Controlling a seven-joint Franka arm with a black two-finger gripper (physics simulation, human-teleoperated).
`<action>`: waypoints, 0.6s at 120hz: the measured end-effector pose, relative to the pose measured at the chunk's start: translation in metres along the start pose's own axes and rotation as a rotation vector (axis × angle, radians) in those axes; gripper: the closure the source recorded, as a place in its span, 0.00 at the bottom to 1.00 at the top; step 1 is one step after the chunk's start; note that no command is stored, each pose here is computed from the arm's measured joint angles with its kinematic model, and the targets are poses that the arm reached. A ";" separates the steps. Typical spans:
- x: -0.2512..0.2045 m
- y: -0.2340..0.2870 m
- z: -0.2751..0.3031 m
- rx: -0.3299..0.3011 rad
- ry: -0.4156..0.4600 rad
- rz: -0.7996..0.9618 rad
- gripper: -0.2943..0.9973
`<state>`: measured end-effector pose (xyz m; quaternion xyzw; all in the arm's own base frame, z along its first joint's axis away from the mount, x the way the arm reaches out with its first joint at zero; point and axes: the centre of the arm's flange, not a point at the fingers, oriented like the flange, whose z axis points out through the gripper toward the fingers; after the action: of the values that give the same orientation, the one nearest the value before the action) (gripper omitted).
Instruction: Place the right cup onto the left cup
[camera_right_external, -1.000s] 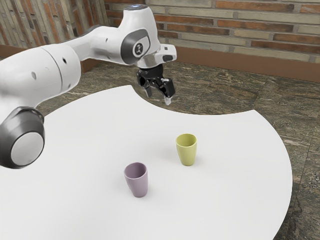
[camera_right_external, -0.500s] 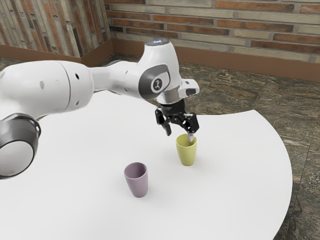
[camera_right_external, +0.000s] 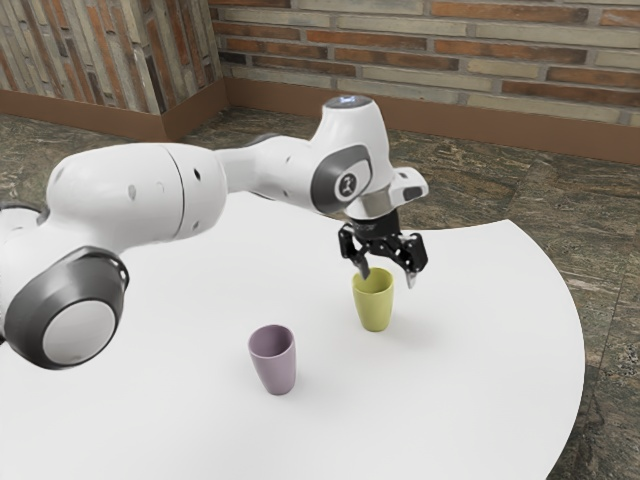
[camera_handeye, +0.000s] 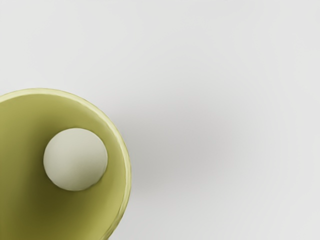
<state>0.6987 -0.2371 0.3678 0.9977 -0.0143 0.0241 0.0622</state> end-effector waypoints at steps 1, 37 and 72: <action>0.001 0.000 0.001 0.001 0.000 -0.001 0.24; 0.008 0.001 0.030 0.030 -0.019 -0.021 0.26; 0.012 0.001 0.027 0.036 -0.010 -0.036 0.28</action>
<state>0.7120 -0.2419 0.3416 0.9988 0.0036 0.0180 0.0446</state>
